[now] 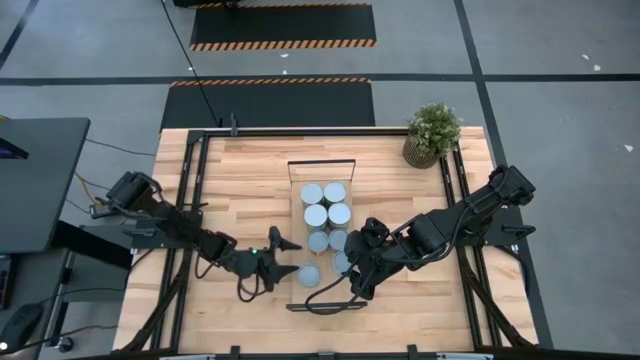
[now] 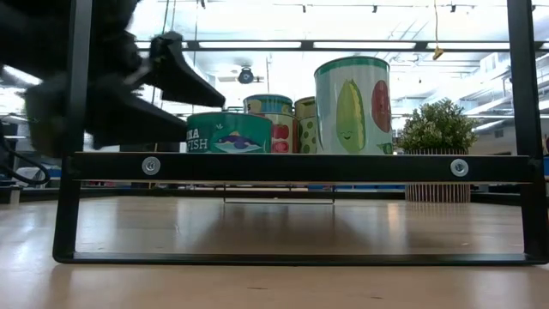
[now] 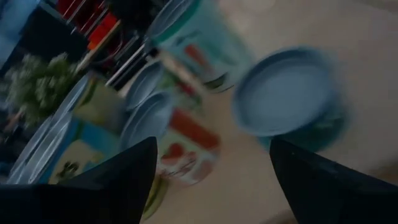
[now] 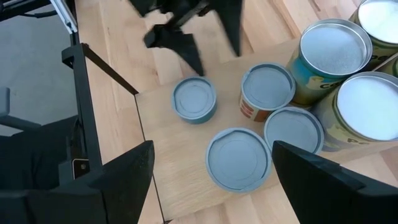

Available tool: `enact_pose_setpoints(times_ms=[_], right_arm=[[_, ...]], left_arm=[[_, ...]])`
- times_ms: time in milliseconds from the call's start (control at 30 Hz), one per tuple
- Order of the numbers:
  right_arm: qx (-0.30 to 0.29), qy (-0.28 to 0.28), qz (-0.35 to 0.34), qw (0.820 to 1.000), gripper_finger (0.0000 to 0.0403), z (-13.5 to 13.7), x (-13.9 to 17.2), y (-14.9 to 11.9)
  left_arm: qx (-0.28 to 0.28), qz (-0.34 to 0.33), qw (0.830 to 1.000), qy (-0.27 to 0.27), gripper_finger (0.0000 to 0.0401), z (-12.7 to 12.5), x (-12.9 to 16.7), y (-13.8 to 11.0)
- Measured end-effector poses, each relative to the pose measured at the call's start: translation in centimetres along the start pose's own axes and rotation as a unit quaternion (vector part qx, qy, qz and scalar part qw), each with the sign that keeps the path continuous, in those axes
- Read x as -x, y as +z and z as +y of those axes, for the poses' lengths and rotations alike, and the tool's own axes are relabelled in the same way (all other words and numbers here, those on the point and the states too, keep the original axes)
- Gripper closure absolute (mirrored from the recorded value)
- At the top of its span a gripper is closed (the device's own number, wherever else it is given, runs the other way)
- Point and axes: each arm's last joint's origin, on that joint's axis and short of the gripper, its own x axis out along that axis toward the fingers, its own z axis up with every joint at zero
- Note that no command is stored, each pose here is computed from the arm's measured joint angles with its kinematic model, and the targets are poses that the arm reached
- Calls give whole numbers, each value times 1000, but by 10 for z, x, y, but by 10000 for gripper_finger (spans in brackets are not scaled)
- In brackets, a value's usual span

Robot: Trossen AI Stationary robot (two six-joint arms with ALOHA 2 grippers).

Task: Pick and place cans onto a shelf
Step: Put the canned tuna on the shelf

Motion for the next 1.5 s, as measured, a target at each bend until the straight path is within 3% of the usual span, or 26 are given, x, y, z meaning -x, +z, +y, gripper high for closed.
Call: enact_pose_setpoints(times_ms=[200, 367, 500, 800, 1100, 1500], right_arm=[[3, 0, -1, 1000, 71, 0, 0, 0], [9, 2, -3, 1000, 71, 0, 0, 1], [11, 1, -3, 1000, 71, 0, 0, 1], [11, 6, 2, 1000, 71, -2, -1, 3], [13, 11, -4, 1000, 71, -1, -1, 4], [15, 14, -4, 1000, 71, 0, -1, 4]], left_arm=[[-32, -23, 999, -29, 83, -15, 11, 7], [-3, -55, 995, -83, 83, -17, 11, 10], [23, -47, 996, -66, 89, -11, 6, 7], [1, -66, 996, -55, 124, -14, 7, 11], [-73, -25, 997, -20, 160, -36, -6, 19], [-38, -3, 999, 13, 173, -26, -14, 14]])
